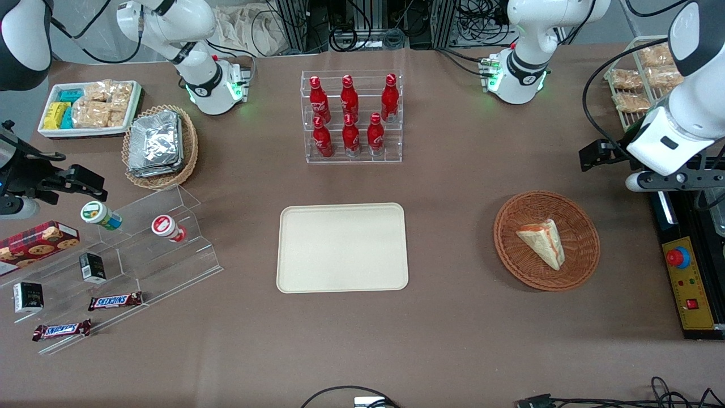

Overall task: Place sandwich from basket to tray
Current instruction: 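Move the left gripper over the wicker basket toward the sandwich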

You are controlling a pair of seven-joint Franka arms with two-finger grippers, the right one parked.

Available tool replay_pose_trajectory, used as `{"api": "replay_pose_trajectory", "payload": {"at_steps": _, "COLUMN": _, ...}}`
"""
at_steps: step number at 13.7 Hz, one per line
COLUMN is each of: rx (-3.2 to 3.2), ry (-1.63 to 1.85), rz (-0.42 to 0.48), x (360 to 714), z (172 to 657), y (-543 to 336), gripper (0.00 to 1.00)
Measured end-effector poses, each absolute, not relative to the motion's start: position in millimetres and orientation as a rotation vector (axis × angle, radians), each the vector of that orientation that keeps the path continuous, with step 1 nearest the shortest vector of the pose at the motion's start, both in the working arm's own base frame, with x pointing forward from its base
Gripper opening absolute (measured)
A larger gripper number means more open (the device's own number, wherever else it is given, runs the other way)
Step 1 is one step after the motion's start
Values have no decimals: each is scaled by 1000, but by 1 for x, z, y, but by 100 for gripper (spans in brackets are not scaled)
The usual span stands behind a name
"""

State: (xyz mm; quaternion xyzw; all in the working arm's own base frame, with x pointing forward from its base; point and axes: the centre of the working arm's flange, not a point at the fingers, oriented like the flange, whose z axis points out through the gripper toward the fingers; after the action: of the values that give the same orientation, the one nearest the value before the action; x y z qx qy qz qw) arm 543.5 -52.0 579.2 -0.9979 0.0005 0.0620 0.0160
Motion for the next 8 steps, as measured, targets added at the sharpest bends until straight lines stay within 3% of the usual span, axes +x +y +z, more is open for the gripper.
{"api": "replay_pose_trajectory", "payload": {"at_steps": 8, "rx": -3103, "ry": -15, "rz": 197, "x": 544, "z": 578, "y": -50, "gripper": 100}}
